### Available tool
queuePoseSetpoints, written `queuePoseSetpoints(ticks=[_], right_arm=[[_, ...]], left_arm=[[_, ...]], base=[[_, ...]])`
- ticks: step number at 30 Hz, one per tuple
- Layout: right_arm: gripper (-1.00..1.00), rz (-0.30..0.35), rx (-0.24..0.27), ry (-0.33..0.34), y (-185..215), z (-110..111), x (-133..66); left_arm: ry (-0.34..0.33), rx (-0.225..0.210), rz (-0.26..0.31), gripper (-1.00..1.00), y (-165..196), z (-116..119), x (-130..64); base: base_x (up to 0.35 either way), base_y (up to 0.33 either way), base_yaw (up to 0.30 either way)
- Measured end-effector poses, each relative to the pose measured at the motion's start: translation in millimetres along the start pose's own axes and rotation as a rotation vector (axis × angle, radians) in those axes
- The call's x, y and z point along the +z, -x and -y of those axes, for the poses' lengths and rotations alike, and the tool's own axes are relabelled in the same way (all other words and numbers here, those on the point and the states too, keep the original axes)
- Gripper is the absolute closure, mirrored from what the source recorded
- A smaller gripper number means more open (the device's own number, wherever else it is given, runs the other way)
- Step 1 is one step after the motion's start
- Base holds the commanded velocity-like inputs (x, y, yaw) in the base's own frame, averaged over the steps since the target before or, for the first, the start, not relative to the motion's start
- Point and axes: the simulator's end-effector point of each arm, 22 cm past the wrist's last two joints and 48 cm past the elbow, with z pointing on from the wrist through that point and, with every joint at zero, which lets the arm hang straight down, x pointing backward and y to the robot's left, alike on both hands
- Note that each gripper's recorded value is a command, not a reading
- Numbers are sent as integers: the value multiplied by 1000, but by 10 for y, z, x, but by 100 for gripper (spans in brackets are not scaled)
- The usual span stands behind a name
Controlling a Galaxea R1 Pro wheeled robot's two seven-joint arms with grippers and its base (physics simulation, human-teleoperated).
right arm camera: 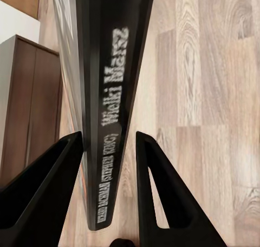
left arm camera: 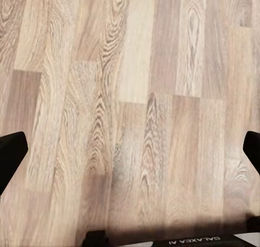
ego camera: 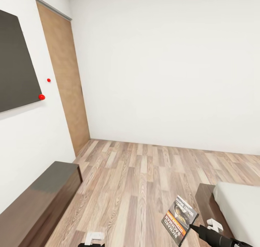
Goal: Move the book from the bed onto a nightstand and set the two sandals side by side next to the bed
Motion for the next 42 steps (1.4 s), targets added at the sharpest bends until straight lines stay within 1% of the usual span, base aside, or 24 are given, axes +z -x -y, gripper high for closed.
queuePoseSetpoints(ticks=[10,34,42], right_arm=[[100,0,0,0,-1,1,0],[100,-1,0,0,-3,0,0],[100,0,-1,0,1,-1,-3]], left_arm=[[-6,-1,0,-100,0,44,0],[-6,-1,0,-100,1,48,0],[-6,0,1,-100,6,50,-1]], base=[[331,0,0],[331,0,-1],[331,0,-180]])
